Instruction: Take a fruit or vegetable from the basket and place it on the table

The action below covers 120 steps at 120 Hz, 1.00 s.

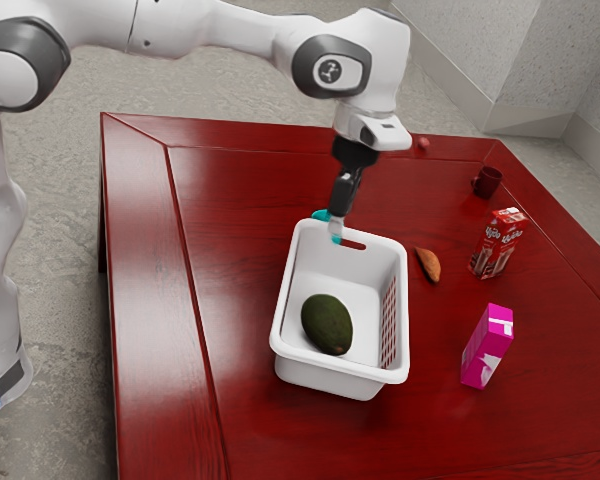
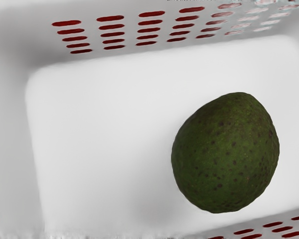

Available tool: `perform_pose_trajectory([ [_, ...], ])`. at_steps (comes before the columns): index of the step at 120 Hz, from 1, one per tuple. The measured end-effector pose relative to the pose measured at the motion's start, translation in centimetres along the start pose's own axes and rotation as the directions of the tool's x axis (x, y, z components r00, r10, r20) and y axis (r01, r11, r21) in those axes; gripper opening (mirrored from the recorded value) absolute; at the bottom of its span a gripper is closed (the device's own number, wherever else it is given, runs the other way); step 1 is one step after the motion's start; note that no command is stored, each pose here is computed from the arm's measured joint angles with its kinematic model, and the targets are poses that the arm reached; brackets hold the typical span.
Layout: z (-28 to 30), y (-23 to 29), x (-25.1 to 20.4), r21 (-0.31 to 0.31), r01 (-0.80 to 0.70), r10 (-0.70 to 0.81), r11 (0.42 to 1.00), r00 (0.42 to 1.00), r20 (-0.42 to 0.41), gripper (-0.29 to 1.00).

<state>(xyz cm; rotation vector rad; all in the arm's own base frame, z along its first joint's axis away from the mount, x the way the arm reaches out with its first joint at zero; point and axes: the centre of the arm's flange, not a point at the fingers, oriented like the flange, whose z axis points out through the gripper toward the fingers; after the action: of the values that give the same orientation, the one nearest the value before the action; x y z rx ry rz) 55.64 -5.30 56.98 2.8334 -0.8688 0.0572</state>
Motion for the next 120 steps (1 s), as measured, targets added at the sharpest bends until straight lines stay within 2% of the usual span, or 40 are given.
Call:
perform_pose_trajectory([
  [24,-1.3,-3.5,-1.6,0.028,0.148,-0.147,0.989,0.988,-0.056,0.68],
  [34,-5.1,-4.6,-0.4,0.070,0.177,-0.169,0.982,0.980,-0.106,0.68],
  [43,-6.8,-3.3,0.8,0.081,0.165,-0.156,0.983,0.982,-0.110,0.68],
  [61,-6.7,7.7,7.4,0.132,-0.030,0.038,0.991,0.997,-0.061,0.68],
  [68,-5.5,10.2,9.0,0.147,-0.073,0.078,0.987,0.997,-0.028,0.68],
  [80,-2.1,7.0,9.7,0.169,-0.021,0.014,0.985,0.999,0.046,0.68],
  [94,0.9,4.3,8.7,0.165,0.032,-0.051,0.986,0.992,0.112,0.68],
  [109,1.4,4.3,5.3,0.141,0.057,-0.074,0.988,0.990,0.118,0.68],
  [120,1.4,4.4,4.8,0.147,0.064,-0.080,0.987,0.991,0.109,0.68],
])
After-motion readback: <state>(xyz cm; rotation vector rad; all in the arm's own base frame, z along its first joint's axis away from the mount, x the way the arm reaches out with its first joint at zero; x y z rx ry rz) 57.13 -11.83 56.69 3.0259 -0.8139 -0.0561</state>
